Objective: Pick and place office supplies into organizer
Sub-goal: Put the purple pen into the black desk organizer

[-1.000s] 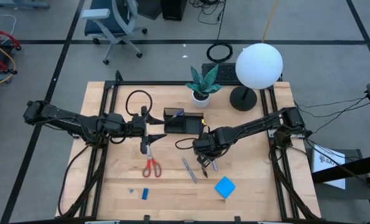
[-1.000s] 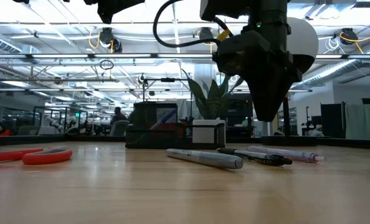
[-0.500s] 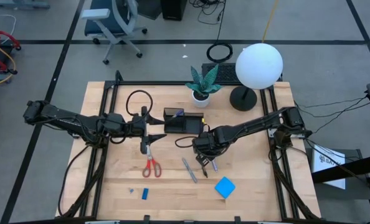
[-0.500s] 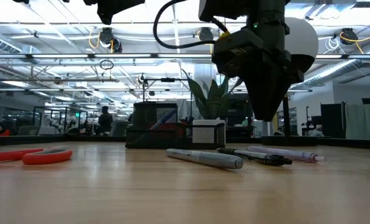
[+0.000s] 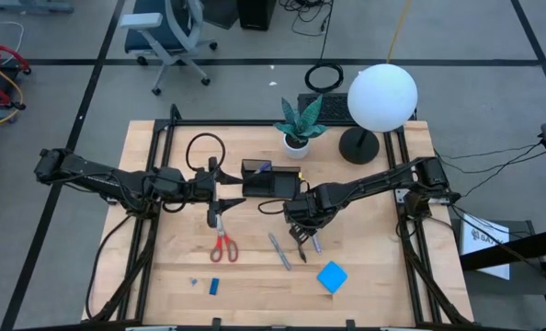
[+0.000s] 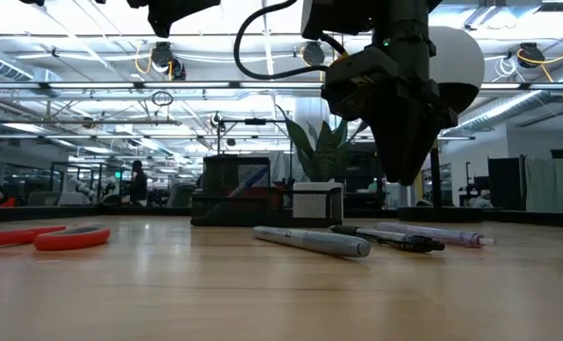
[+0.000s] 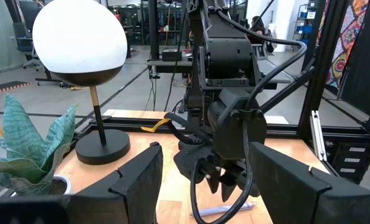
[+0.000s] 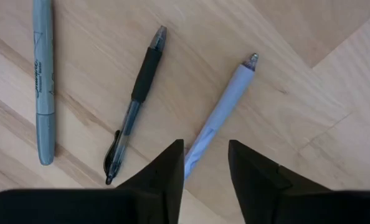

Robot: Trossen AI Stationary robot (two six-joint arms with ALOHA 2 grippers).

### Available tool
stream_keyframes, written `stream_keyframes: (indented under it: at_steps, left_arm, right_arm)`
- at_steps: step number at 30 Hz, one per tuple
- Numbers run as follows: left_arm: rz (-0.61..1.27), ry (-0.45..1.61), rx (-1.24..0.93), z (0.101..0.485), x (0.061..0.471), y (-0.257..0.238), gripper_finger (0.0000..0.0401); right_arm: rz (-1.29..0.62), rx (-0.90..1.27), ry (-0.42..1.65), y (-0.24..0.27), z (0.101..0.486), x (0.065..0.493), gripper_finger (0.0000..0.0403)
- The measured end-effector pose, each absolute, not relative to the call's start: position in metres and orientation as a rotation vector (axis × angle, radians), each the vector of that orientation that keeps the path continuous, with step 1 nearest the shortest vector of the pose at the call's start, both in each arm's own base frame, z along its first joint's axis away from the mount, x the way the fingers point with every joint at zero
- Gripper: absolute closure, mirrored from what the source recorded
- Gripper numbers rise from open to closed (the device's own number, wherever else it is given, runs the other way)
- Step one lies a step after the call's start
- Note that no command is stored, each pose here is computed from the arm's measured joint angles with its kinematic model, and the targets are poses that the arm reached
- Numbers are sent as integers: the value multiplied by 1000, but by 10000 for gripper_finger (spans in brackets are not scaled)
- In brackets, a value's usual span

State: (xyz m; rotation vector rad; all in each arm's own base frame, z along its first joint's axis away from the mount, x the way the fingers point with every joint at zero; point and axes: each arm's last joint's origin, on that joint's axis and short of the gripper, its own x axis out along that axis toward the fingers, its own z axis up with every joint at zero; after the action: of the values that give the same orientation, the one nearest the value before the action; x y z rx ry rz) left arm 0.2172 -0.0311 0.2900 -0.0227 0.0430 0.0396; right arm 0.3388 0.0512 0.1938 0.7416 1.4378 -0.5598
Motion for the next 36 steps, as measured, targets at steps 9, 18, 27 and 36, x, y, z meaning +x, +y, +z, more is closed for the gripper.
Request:
stream_keyframes:
  at_steps: [9,18,27,36]
  left_arm:
    - [40,43,-23,290,217,-31,155]
    - [40,43,-23,290,217,-31,155]
    - [40,43,-23,290,217,-31,155]
    - [40,43,-23,290,217,-31,155]
  right_arm:
    - [-592,705,1403,50,194,340,234]
    - [-561,784,1393,48,161,331,238]
    - [-622,812,1417,45,136,314,238]
    - [-473,680,1503,46,128,306,239]
